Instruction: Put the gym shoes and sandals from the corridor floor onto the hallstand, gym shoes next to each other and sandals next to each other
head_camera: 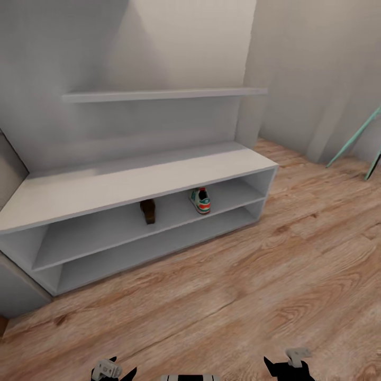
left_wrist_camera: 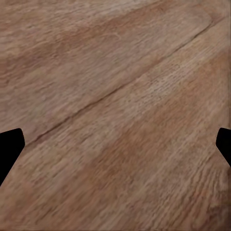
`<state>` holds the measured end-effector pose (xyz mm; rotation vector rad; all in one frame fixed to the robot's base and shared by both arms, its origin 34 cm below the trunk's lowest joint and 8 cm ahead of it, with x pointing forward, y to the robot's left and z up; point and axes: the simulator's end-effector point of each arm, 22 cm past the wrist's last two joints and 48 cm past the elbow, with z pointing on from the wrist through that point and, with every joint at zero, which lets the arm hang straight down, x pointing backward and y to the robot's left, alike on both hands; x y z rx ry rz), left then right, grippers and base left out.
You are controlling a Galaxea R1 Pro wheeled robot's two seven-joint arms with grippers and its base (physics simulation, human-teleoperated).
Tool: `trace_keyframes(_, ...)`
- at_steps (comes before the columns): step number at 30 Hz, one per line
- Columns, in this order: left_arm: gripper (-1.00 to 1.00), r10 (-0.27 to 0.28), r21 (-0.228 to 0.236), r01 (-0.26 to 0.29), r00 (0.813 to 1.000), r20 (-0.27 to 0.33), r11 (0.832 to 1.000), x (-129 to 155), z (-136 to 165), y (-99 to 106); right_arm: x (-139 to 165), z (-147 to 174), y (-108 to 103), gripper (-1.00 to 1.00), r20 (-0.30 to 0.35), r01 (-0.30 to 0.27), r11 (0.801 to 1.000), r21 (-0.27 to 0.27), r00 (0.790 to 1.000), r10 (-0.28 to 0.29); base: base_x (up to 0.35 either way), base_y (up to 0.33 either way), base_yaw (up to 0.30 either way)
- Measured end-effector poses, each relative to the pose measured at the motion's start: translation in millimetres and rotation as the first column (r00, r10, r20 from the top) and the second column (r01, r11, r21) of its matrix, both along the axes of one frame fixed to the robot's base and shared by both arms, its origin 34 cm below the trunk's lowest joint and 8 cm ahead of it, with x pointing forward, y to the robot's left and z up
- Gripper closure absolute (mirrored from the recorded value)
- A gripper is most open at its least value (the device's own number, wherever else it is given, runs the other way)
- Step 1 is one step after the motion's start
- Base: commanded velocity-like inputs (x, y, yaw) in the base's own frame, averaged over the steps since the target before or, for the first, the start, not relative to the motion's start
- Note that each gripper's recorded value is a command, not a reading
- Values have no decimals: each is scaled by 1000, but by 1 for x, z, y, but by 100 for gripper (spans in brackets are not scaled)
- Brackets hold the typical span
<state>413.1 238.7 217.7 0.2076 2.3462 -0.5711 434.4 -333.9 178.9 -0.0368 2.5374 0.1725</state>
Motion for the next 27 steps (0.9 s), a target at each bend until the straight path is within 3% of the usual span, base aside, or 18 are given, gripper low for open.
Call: trace_keyframes(27,-100,2,-1,-2,1000,22,1000,6,8,0,7,9,0,-100,24,4,1000,1,1000,-4,0,0,-279)
